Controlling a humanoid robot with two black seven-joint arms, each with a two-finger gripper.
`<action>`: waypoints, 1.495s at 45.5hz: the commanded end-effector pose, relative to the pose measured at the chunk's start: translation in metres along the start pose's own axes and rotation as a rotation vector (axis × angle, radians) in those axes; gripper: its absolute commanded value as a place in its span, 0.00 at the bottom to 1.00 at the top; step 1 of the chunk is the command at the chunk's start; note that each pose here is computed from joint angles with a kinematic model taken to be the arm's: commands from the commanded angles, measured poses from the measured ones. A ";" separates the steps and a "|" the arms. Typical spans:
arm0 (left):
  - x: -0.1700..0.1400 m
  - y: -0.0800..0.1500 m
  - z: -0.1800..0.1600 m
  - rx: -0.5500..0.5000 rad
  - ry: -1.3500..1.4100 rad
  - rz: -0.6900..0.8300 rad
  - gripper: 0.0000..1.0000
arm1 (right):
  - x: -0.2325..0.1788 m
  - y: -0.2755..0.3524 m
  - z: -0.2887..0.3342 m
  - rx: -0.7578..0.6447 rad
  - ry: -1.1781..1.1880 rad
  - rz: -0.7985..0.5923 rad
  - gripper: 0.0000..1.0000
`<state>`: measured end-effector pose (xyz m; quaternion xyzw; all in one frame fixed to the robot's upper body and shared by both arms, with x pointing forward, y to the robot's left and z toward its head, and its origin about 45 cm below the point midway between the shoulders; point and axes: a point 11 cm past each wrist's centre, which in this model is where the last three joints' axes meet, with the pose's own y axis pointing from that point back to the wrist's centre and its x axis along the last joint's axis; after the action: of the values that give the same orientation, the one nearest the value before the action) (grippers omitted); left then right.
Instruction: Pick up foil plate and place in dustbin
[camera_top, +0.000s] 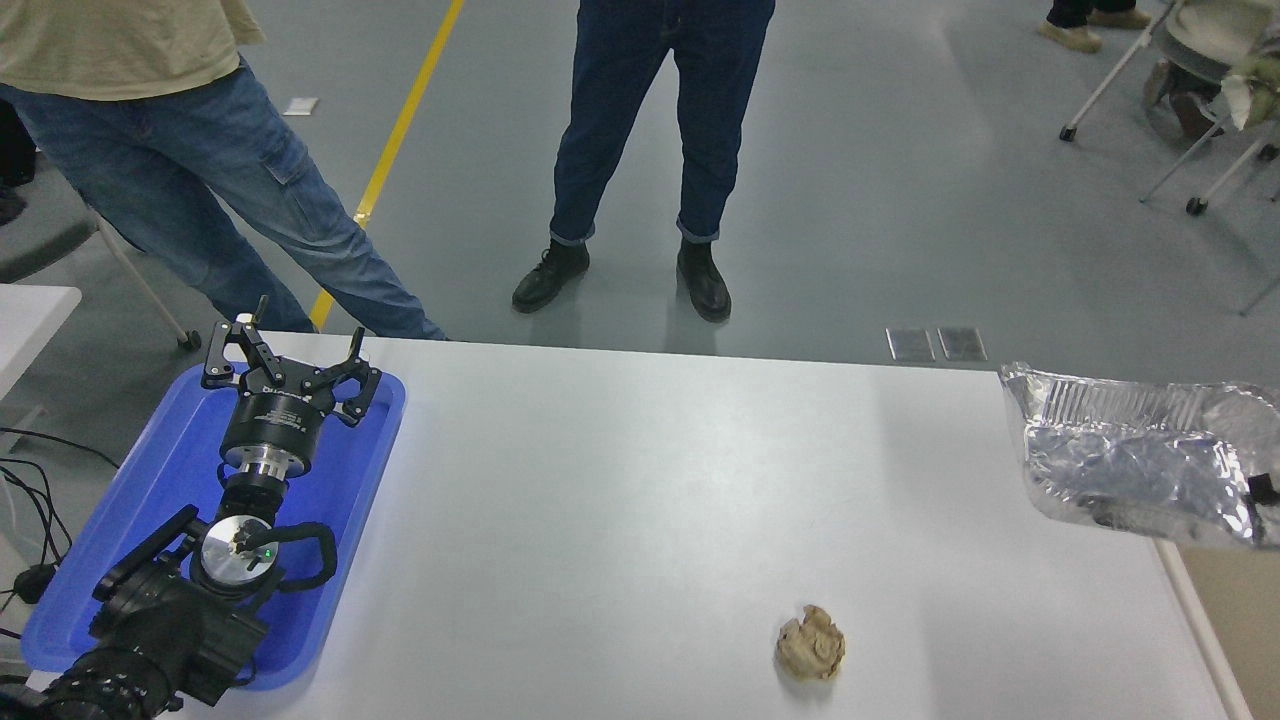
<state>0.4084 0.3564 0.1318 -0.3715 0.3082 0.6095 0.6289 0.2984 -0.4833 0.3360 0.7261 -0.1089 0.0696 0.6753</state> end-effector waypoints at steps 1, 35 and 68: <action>0.000 0.000 0.000 -0.002 0.000 0.000 1.00 | 0.021 0.030 -0.046 0.003 0.100 -0.014 0.00; 0.001 0.001 0.000 -0.003 0.002 0.003 1.00 | 0.050 0.078 -0.141 0.062 0.223 0.043 0.00; 0.001 0.000 0.000 -0.006 0.002 0.005 1.00 | 0.049 0.094 -0.125 0.055 0.177 0.088 0.00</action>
<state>0.4079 0.3571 0.1309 -0.3729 0.3080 0.6118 0.6259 0.3283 -0.3666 0.4457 0.7297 -0.0740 0.1648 0.6595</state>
